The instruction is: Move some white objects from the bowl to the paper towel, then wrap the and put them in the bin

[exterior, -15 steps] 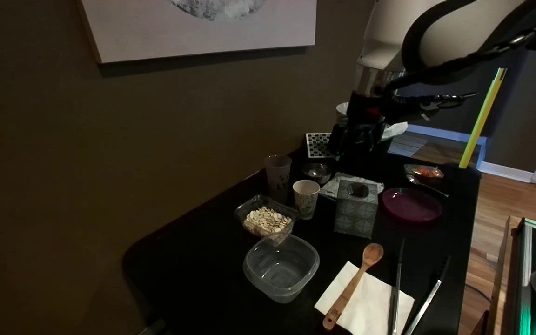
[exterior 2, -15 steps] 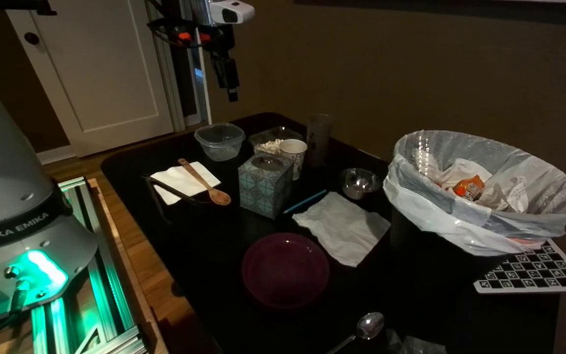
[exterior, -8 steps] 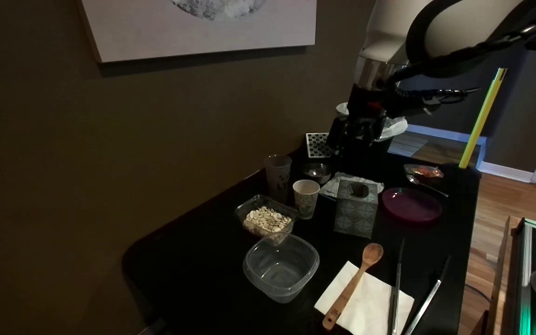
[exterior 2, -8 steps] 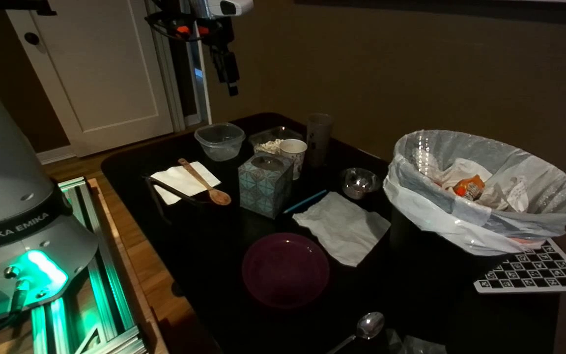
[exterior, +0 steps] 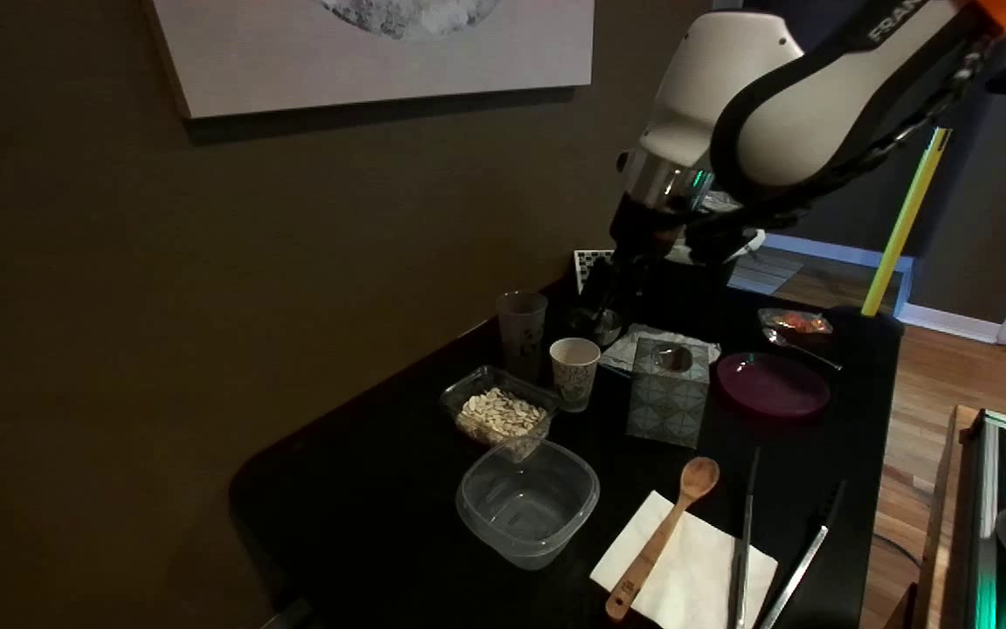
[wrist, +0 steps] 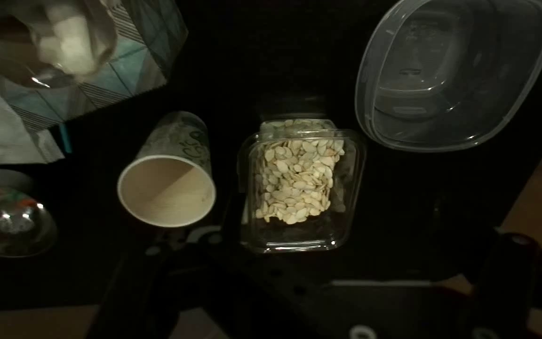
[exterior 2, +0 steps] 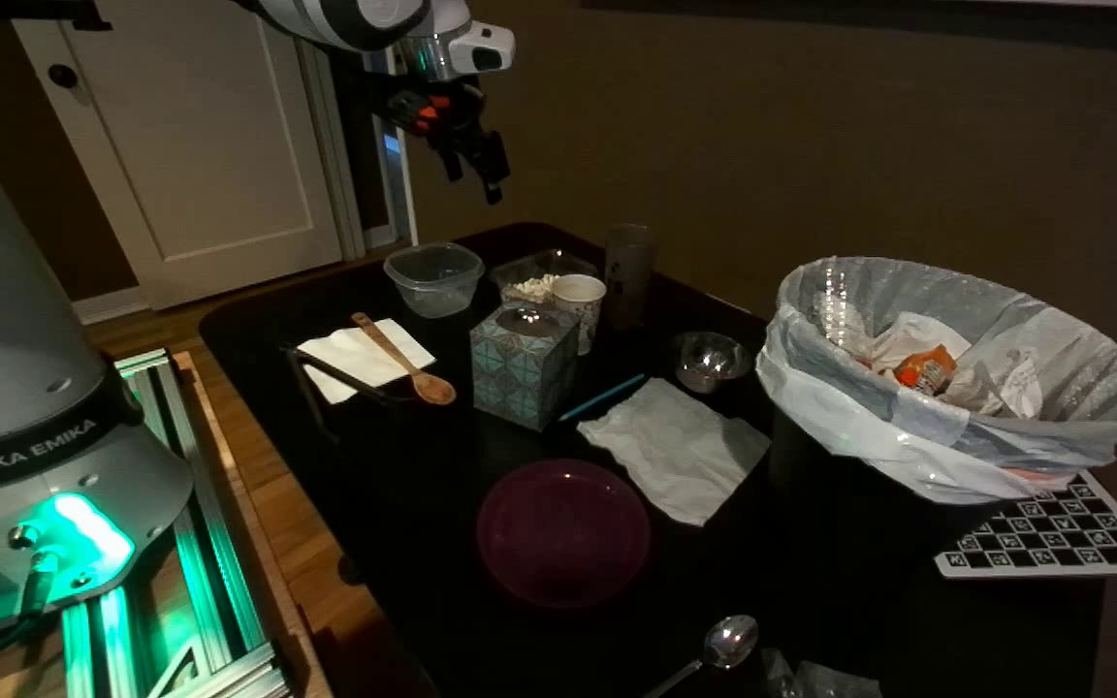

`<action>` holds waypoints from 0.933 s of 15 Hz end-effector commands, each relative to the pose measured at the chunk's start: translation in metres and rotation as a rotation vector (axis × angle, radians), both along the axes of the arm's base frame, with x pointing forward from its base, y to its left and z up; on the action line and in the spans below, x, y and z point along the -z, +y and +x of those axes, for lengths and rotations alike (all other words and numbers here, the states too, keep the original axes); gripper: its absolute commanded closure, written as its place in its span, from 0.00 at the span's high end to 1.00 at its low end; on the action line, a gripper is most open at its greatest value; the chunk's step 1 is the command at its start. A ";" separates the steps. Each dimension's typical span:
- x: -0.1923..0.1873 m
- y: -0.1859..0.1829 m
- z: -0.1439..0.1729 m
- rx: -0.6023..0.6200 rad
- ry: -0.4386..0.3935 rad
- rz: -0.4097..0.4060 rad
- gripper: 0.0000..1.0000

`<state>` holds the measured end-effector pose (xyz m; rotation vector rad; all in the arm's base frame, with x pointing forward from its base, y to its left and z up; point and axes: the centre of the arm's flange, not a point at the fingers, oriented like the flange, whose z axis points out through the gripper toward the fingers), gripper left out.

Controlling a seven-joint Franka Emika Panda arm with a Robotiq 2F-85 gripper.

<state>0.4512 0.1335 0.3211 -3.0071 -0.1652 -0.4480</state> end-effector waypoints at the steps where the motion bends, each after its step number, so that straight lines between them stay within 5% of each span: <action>1: 0.058 0.020 0.048 -0.135 0.034 0.003 1.00; 14: 0.157 0.034 0.150 -0.140 0.058 -0.103 1.00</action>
